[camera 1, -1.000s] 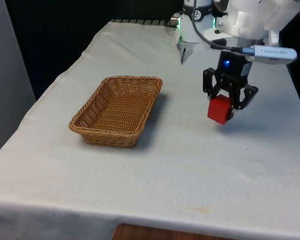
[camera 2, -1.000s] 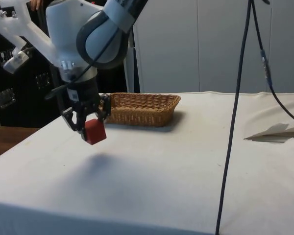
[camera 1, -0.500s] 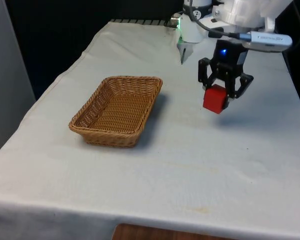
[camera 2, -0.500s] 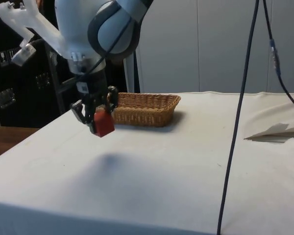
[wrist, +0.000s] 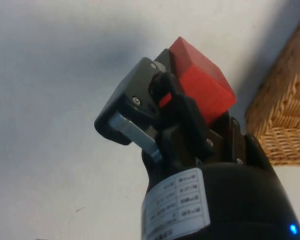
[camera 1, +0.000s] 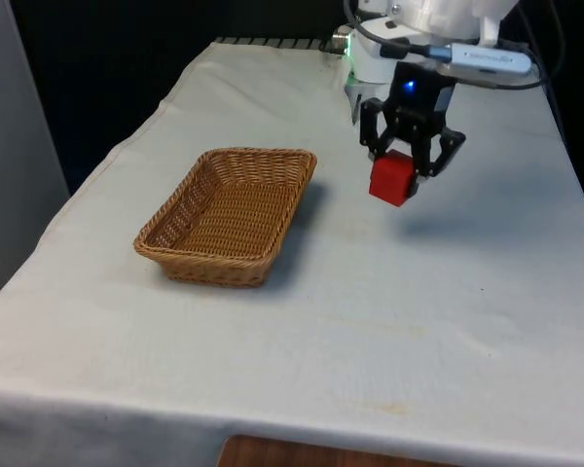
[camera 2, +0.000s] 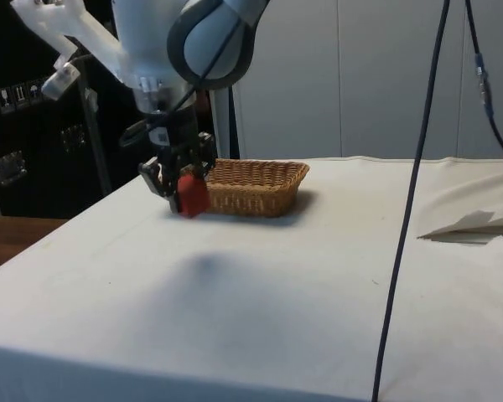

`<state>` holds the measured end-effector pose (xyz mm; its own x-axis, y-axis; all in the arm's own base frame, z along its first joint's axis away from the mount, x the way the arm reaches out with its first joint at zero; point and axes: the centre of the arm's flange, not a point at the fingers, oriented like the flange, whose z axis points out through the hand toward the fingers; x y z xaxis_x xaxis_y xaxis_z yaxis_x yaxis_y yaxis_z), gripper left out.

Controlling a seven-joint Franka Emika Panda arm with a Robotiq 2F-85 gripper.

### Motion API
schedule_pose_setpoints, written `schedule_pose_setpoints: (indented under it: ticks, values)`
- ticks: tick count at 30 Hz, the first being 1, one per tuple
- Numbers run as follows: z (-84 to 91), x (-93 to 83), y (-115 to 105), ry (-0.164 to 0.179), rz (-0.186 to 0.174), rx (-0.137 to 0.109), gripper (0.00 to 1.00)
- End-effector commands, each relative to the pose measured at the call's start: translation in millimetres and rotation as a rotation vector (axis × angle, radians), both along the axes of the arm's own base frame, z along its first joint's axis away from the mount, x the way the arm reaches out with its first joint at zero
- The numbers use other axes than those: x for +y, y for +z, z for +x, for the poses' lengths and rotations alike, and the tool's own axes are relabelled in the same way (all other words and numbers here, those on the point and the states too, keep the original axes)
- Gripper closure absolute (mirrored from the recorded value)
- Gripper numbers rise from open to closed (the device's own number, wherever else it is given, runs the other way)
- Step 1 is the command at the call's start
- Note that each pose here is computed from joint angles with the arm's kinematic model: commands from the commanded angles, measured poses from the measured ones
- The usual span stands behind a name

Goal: Pick up the cube and place it into the basket.

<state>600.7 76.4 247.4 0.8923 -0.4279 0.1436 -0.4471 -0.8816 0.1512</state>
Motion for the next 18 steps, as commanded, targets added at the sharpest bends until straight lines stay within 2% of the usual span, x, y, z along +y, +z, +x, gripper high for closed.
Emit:
schedule_pose_setpoints:
  ticks: [1,2,7,8,10,18]
  values:
    - [-0.8,-2.0,1,0.002,-0.001,0.001,0.98]
    - [-3.3,-10.0,7,0.011,0.0,-0.008,0.98]
    - [-5.0,-21.0,21,0.019,-0.001,-0.014,0.98]
    - [-3.4,-19.6,17,0.013,-0.004,-0.008,0.98]
    - [-5.0,-27.6,30,0.024,0.0,-0.019,0.98]
    - [-4.4,-46.6,51,0.035,-0.002,-0.026,0.98]
